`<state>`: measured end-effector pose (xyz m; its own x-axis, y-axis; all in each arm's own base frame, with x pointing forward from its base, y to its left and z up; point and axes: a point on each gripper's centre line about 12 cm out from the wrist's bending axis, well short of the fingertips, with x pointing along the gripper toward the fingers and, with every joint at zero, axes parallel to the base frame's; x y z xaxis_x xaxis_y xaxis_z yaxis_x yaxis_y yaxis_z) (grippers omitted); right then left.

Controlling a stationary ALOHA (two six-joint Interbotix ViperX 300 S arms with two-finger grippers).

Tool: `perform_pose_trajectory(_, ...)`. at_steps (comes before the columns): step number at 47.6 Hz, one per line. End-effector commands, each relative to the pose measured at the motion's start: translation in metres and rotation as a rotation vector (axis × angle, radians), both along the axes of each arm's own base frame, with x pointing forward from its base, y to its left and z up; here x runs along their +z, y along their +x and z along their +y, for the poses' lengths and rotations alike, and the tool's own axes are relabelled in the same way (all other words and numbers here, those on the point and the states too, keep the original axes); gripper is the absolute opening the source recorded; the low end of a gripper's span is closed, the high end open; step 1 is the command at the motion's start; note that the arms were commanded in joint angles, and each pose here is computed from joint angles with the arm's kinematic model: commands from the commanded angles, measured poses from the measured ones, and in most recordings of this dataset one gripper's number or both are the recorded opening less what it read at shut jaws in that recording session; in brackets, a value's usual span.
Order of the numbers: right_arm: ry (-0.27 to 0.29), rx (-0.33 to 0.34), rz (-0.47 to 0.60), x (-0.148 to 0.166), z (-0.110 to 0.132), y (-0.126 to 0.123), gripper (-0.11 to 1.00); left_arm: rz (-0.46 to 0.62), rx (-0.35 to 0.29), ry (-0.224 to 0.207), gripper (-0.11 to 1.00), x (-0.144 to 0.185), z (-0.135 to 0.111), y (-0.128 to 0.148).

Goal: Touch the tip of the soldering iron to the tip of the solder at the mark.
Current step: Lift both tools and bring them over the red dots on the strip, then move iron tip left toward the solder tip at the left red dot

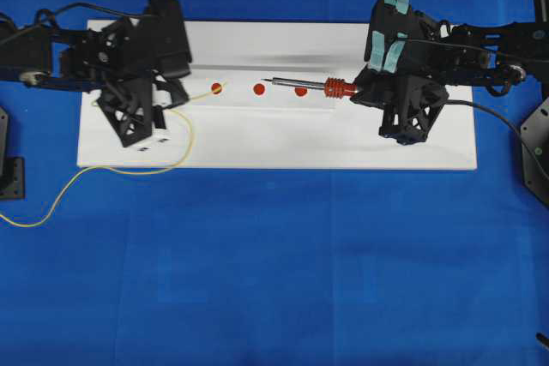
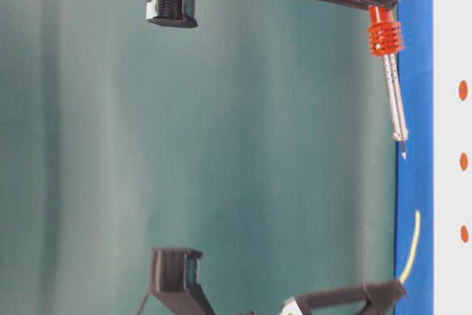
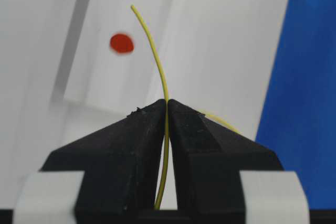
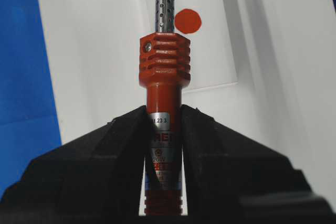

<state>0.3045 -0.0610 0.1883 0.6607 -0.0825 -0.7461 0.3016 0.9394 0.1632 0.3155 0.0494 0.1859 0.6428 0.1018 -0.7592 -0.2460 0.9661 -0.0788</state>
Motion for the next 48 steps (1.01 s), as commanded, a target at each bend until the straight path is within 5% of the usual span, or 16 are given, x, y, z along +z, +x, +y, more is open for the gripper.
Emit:
perform_pose_trajectory(1, -0.011, -0.004, -0.038, 0.012, -0.003, 0.006, 0.06, -0.034, 0.003, 0.004, 0.03, 0.008, -0.001, -0.005)
perform_pose_trajectory(48, -0.011, -0.006, -0.040, 0.011, -0.003, 0.008, 0.06, -0.009, 0.038, -0.029, 0.03, -0.037, 0.000, -0.004)
